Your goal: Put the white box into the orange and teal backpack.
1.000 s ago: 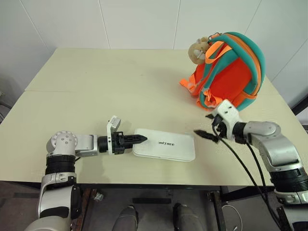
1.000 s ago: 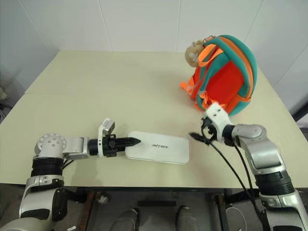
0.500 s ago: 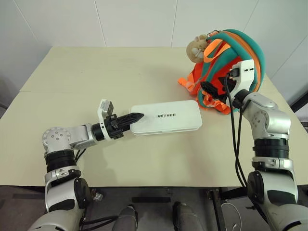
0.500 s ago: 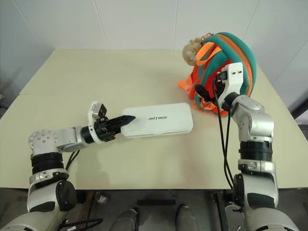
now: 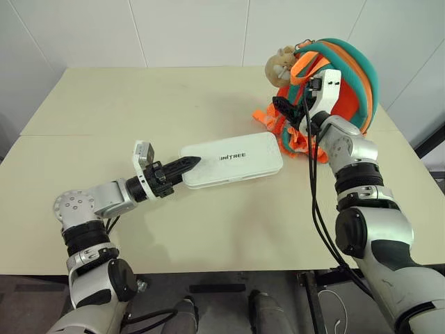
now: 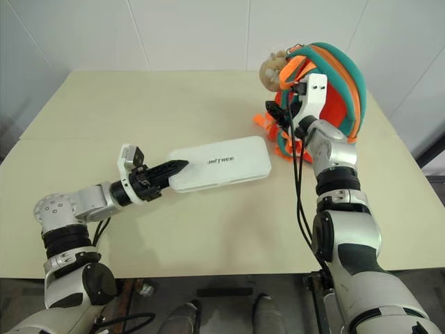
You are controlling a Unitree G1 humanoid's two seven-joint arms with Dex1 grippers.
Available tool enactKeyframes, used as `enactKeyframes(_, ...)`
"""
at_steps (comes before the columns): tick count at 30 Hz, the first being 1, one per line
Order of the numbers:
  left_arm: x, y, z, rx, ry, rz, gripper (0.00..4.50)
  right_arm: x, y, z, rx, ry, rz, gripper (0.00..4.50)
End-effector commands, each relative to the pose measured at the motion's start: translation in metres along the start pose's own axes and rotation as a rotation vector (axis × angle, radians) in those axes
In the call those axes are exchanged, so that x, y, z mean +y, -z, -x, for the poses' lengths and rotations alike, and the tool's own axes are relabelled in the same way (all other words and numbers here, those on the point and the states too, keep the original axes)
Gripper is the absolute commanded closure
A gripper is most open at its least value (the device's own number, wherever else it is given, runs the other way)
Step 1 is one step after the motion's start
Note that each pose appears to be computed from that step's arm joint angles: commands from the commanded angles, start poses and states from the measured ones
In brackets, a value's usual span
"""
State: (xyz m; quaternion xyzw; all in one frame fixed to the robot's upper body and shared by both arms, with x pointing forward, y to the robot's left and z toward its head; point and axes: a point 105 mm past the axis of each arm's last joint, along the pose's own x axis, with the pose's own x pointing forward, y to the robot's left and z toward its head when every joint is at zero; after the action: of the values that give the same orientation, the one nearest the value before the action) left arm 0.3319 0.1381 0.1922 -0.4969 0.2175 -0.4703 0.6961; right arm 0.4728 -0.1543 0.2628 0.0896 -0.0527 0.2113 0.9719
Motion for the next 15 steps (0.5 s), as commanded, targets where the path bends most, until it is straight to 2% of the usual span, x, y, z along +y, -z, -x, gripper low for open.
enactKeyframes(1, -0.014, -0.011, 0.007, -0.071, 0.04, -0.056, 3.22, 0.004, -0.028, -0.001, -0.083, -0.015, 0.045, 2.61)
enactKeyframes(6, -0.018, -0.032, 0.018, -0.159, 0.007, -0.09, 3.22, 0.017, -0.041, 0.003, -0.116, -0.086, 0.069, 4.32)
enactKeyframes(7, -0.02, -0.039, 0.022, -0.184, -0.003, -0.1, 3.22, 0.022, -0.044, 0.005, -0.122, -0.113, 0.075, 4.5)
enactKeyframes(10, -0.023, -0.052, 0.03, -0.226, -0.024, -0.119, 3.22, 0.035, -0.05, 0.013, -0.132, -0.168, 0.083, 4.5)
enactKeyframes(15, -0.029, -0.078, 0.048, -0.302, -0.072, -0.16, 3.22, 0.072, -0.057, 0.038, -0.125, -0.338, 0.09, 4.5)
